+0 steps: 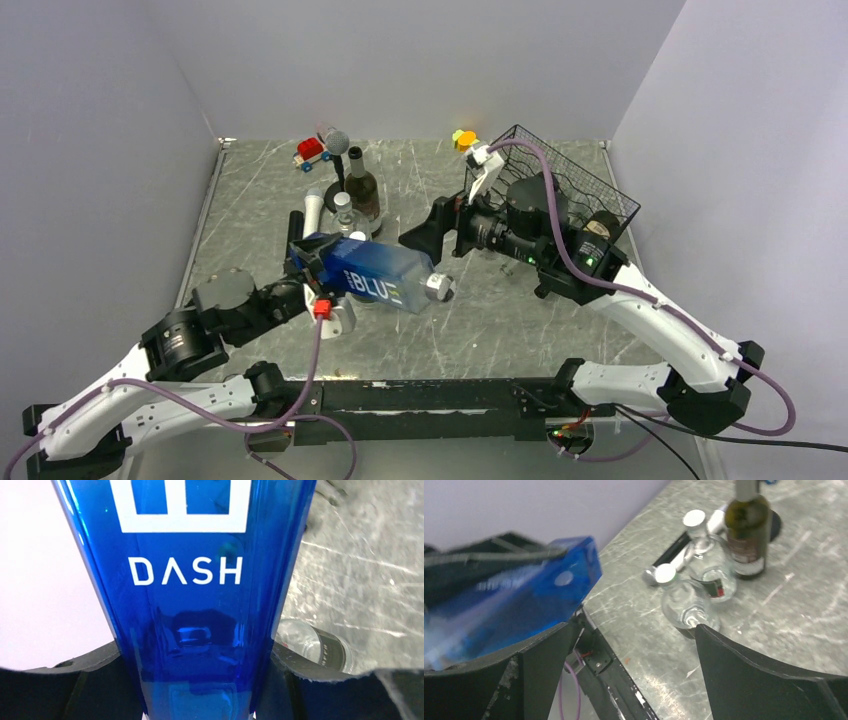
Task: Put the wine bottle on the wine rack
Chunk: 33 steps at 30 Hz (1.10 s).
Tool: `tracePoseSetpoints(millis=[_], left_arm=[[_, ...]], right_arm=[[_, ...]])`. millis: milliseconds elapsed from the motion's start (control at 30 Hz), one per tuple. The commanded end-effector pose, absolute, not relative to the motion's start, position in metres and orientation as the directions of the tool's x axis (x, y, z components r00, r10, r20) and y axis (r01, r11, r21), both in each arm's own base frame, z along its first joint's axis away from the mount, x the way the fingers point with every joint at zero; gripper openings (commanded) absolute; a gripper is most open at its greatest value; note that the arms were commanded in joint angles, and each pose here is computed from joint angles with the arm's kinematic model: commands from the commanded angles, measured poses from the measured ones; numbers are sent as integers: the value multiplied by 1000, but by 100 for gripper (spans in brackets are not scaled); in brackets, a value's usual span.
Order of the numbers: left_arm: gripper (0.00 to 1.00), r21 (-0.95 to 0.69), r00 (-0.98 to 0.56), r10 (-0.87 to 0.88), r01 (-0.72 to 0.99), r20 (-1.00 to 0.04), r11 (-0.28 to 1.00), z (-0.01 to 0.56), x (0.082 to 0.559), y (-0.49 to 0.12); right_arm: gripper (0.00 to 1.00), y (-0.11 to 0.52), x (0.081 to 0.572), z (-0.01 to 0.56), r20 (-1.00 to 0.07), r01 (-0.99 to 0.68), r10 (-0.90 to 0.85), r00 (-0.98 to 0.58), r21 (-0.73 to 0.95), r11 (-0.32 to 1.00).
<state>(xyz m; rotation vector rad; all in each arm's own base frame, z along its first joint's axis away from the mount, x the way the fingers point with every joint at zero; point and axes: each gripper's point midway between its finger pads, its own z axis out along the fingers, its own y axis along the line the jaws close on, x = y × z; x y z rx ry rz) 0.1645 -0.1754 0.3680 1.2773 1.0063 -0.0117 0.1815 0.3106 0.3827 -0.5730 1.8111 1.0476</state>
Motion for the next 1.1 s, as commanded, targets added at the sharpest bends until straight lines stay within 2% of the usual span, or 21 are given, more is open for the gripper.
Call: tracePoseSetpoints(millis=[0, 167, 333, 500, 633, 1067], left_arm=[[1, 810, 708, 400, 464, -582, 358, 401, 152, -183], [1, 823, 686, 459, 505, -565, 259, 366, 151, -185], [1, 829, 646, 551, 533, -528, 169, 329, 157, -182], [1, 861, 645, 604, 488, -469, 147, 319, 164, -173], [1, 876, 637, 640, 467, -430, 123, 313, 170, -171], [1, 907, 602, 715, 408, -356, 108, 307, 185, -163]], right_arm=[[99, 282, 207, 401, -843, -606, 198, -500, 504, 616], [99, 279, 205, 395, -825, -626, 185, -535, 533, 568], [100, 291, 181, 400, -857, -752, 58, -513, 481, 450], [100, 300, 162, 376, -836, -794, -72, -545, 486, 366], [100, 310, 139, 362, -803, -810, -156, -575, 532, 248], [100, 340, 108, 298, -701, -786, -357, -617, 562, 257]])
